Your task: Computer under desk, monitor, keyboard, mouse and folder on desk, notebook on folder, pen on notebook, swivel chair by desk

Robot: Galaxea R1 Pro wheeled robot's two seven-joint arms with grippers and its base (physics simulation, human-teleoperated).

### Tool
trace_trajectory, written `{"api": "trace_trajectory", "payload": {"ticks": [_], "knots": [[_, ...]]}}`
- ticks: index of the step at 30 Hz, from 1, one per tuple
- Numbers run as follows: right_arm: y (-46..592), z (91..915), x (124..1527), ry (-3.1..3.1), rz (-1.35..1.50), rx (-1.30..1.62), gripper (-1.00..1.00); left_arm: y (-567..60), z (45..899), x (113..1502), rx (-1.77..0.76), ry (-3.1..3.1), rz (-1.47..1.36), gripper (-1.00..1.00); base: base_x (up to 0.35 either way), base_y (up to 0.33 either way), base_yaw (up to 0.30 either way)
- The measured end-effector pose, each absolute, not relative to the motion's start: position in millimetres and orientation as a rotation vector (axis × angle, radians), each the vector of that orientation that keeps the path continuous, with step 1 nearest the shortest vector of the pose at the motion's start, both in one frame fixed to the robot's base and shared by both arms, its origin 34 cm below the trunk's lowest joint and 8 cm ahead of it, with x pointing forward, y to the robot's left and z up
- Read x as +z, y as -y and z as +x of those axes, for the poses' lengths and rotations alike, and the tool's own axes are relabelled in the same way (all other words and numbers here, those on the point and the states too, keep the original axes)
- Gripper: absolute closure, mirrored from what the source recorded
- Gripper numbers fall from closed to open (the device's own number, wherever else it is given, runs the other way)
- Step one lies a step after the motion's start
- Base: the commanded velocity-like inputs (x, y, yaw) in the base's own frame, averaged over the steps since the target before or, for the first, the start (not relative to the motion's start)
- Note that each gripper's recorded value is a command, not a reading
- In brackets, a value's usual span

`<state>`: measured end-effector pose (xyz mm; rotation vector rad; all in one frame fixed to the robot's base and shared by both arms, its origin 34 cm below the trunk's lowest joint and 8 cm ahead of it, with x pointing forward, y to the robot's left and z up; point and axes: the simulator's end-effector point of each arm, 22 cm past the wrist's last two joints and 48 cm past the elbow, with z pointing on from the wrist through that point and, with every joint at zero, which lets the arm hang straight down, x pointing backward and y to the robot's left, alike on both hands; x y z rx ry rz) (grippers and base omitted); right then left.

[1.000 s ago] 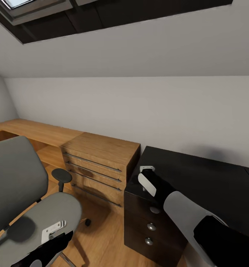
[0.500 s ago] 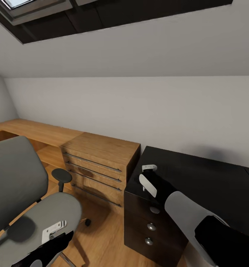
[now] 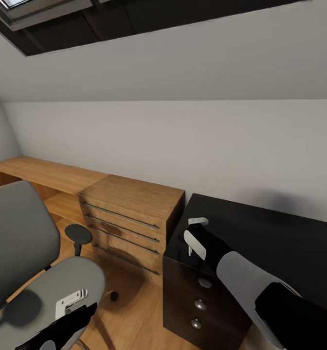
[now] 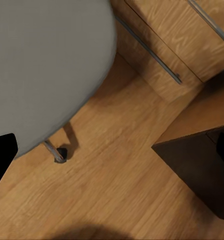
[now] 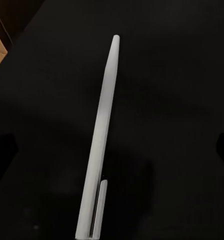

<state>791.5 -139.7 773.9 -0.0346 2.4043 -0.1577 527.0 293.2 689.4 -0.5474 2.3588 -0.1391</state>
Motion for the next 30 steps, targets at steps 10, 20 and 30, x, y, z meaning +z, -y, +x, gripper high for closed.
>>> {"api": "trace_trajectory", "payload": {"ticks": [10,20,30], "knots": [[141.5,788.2,765.0,-2.420,-0.034,-0.168,-1.00,-284.6,527.0,685.7,-0.159,-2.360,-0.552,-1.00,0.007,0.000,0.000],[141.4,786.6,753.4,-2.422,-0.036,-0.169,-1.00,-282.2,525.9,674.4,-0.165,-2.359,-0.557,-1.00,0.000,0.000,0.000],[147.2,780.5,737.1,-2.447,-0.032,-0.191,-1.00,-282.6,525.3,668.8,-0.165,-2.359,-0.560,-1.00,0.000,0.000,0.000]]}}
